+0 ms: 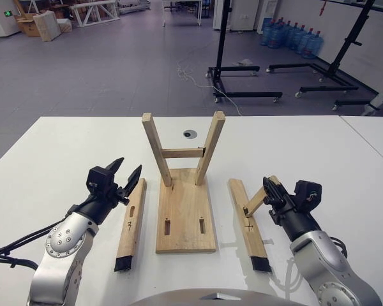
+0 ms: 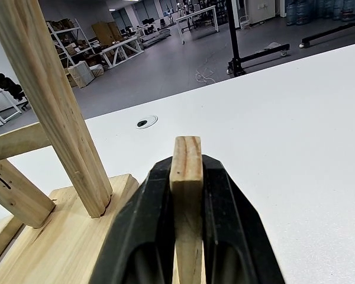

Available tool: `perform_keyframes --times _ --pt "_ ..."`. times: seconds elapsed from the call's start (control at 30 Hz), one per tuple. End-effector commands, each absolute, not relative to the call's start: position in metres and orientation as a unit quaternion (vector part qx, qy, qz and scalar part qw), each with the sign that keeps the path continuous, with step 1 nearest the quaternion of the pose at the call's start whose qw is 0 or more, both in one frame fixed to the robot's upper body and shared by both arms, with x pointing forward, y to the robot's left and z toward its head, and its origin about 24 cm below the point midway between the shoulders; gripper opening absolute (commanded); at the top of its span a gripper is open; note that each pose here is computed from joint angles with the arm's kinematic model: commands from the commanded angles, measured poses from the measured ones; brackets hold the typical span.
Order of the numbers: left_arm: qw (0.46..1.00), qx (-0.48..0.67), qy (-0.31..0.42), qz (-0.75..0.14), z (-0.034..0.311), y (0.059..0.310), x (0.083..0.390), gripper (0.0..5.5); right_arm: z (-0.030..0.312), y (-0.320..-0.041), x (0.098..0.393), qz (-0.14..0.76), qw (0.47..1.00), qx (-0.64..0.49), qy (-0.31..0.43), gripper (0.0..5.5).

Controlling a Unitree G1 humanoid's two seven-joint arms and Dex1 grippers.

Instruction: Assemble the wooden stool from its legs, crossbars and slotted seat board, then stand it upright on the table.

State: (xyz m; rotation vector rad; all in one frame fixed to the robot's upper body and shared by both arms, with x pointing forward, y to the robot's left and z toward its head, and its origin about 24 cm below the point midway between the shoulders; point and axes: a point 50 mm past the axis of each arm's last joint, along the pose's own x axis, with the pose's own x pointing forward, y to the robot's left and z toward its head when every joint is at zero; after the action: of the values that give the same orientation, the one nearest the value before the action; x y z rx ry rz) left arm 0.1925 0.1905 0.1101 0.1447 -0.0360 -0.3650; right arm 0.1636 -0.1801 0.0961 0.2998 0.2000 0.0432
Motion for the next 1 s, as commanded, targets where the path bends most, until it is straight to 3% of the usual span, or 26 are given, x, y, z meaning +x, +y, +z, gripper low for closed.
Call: perform_keyframes --times 0.03,0.63,1.0 --pt "0.979 0.082 -0.011 -0.185 0.109 0.193 0.193 2.70 0.073 -0.184 0.155 0.009 0.979 0.132 0.158 0.38" --pt "0.981 0.084 -0.014 -0.174 0.105 0.193 0.197 2.70 0.044 -0.197 0.159 0.079 0.981 0.036 0.174 0.38" --pt "0.986 0.075 -0.023 -0.149 0.098 0.190 0.198 2.70 0.045 -0.209 0.176 0.092 0.982 0.020 0.165 0.38"
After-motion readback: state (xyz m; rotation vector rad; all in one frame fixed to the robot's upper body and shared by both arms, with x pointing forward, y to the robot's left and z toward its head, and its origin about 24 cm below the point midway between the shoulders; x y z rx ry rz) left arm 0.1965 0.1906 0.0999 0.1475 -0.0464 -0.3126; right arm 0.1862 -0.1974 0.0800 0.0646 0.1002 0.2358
